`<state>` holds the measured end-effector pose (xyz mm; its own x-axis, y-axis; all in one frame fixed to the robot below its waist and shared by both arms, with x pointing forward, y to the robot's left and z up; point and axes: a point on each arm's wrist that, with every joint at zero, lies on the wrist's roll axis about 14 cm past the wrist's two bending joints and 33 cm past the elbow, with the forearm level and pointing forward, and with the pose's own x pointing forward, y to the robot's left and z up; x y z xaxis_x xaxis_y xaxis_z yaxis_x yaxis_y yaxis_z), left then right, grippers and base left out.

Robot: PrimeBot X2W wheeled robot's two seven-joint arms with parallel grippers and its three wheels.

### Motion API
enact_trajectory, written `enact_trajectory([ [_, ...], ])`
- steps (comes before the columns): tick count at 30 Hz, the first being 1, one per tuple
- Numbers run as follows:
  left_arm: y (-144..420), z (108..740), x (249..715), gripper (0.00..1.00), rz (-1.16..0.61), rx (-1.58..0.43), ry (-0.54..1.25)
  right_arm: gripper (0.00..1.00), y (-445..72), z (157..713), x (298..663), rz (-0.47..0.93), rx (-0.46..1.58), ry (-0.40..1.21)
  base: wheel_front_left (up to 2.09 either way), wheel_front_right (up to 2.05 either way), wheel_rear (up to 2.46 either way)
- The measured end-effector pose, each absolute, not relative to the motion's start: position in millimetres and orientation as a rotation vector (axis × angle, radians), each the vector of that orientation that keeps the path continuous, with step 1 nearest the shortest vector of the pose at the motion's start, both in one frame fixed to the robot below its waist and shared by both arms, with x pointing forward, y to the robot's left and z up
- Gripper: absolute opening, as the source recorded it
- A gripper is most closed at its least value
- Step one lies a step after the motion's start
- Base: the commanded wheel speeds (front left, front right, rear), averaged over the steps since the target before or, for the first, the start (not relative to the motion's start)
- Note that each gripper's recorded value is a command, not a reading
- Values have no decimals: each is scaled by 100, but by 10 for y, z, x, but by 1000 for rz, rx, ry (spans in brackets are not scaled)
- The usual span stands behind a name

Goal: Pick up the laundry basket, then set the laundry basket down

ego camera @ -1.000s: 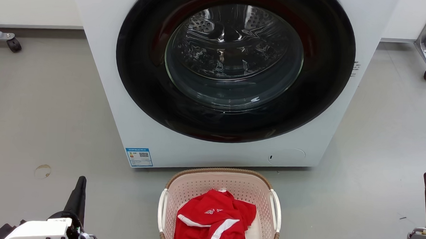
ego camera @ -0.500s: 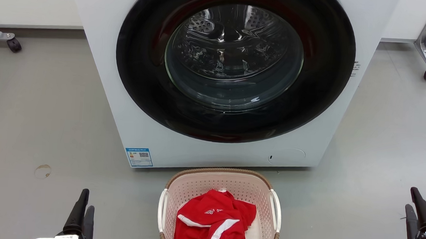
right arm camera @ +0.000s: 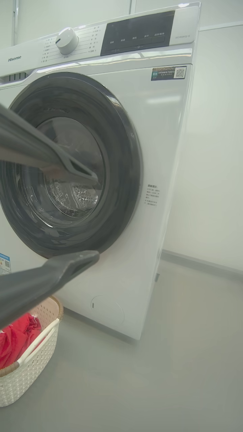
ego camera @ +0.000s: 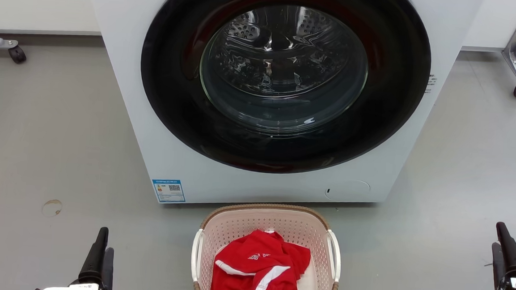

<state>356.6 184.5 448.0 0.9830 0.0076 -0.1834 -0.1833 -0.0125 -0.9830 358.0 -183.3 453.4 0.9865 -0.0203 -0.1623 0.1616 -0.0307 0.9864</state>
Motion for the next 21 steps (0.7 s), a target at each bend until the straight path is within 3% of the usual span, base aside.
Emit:
enact_trajectory([
  [21,1836,4516,3575,100,138,-1377,131,100,-1791,4614,3605,-96,1262,118,0,0,0],
])
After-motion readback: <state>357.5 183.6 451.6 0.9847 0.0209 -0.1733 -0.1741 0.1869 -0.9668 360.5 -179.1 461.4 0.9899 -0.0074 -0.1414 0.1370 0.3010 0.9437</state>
